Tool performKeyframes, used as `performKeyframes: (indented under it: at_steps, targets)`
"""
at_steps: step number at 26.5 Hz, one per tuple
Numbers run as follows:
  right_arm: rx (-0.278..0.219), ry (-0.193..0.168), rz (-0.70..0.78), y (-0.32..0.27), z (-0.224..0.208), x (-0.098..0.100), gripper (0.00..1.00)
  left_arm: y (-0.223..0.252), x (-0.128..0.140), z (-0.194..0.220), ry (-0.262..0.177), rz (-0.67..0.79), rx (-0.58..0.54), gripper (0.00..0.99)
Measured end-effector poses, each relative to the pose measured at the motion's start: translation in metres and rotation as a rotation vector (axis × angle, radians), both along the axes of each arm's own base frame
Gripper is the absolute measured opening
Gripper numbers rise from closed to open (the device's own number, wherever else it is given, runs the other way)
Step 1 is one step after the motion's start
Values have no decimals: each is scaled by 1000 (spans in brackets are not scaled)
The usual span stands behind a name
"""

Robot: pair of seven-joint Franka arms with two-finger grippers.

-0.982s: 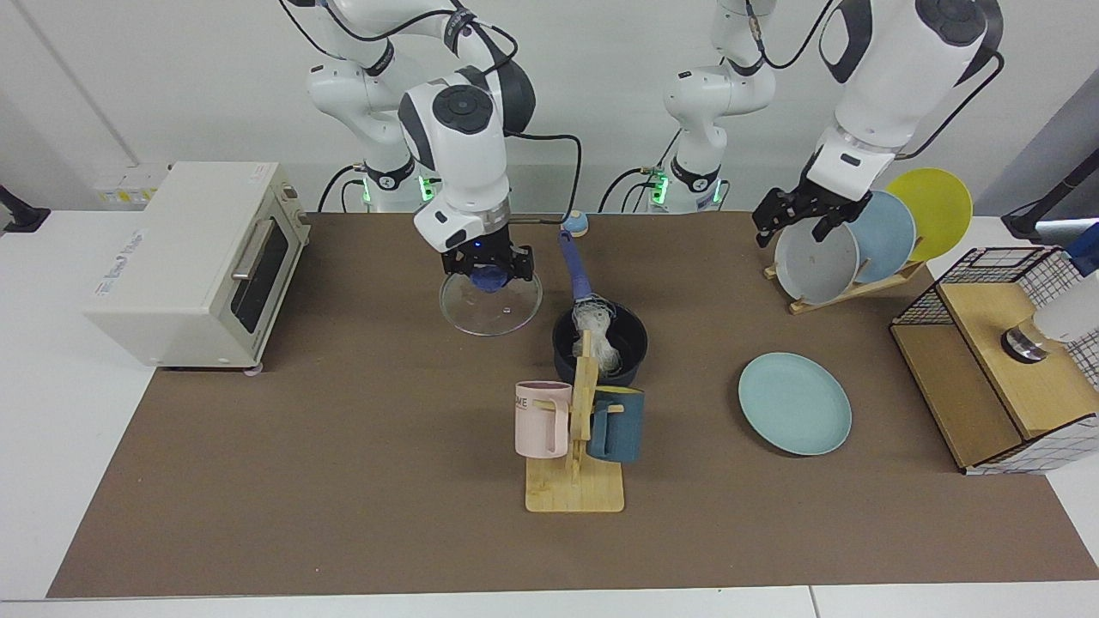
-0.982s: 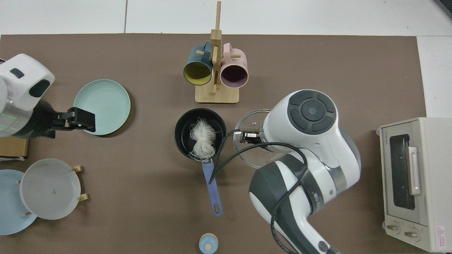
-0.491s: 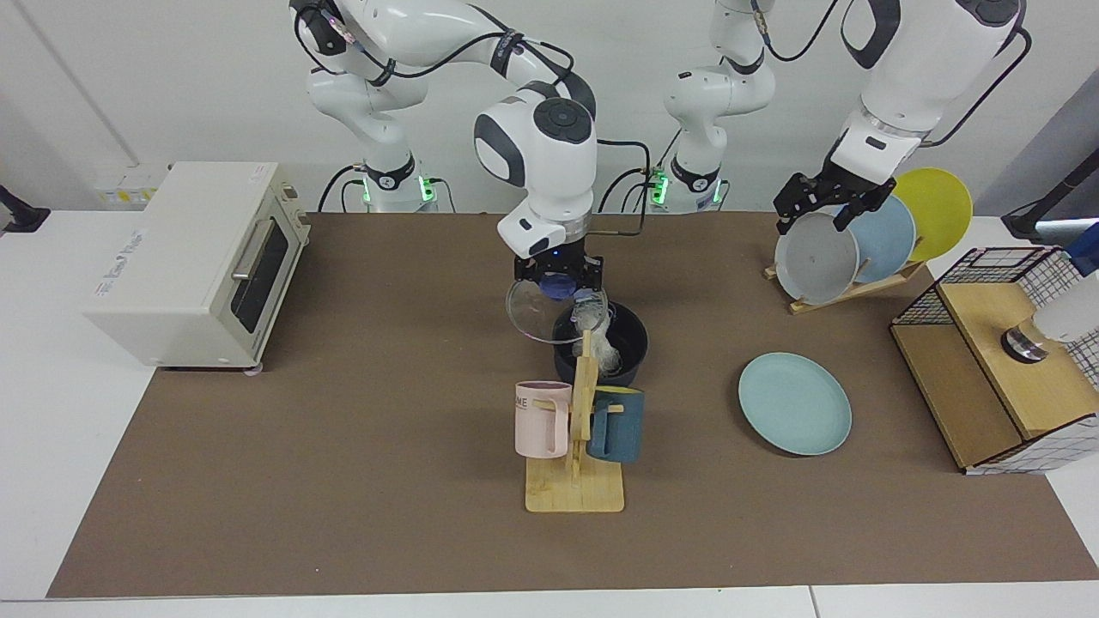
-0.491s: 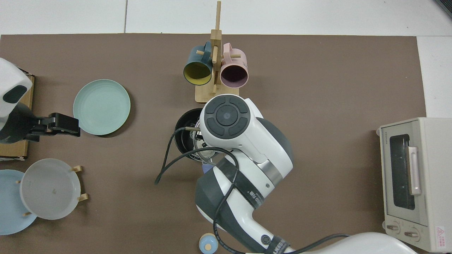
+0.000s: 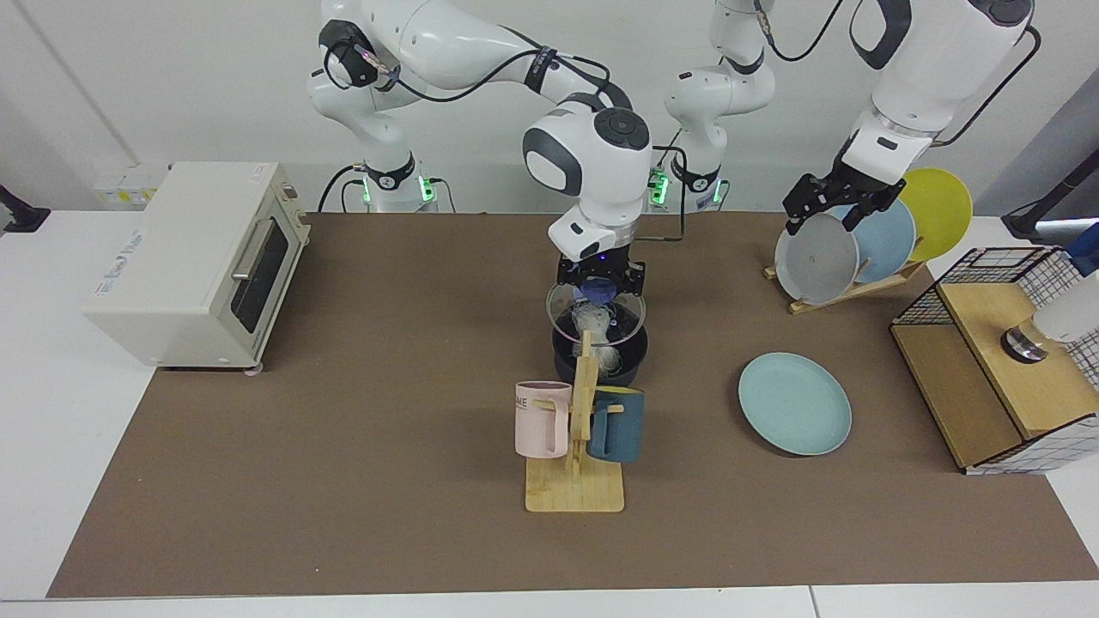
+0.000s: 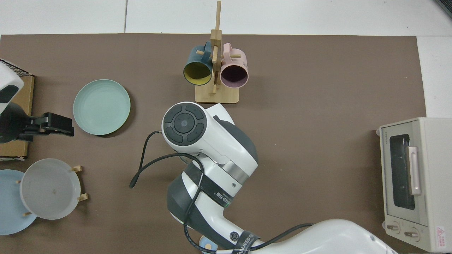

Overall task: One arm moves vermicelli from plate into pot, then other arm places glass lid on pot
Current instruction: 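Carry the glass lid over the saucepan with the right gripper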

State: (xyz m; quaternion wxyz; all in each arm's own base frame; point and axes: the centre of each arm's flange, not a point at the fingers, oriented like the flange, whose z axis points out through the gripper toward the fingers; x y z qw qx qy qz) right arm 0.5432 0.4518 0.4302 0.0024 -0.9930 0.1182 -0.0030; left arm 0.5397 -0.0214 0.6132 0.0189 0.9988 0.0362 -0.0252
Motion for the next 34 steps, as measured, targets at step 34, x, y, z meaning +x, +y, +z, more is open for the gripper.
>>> performKeyframes:
  at_steps: [34]
  targets:
    - [48, 21, -23, 7, -48, 30, 427, -2, 0, 0, -1, -3, 0, 991]
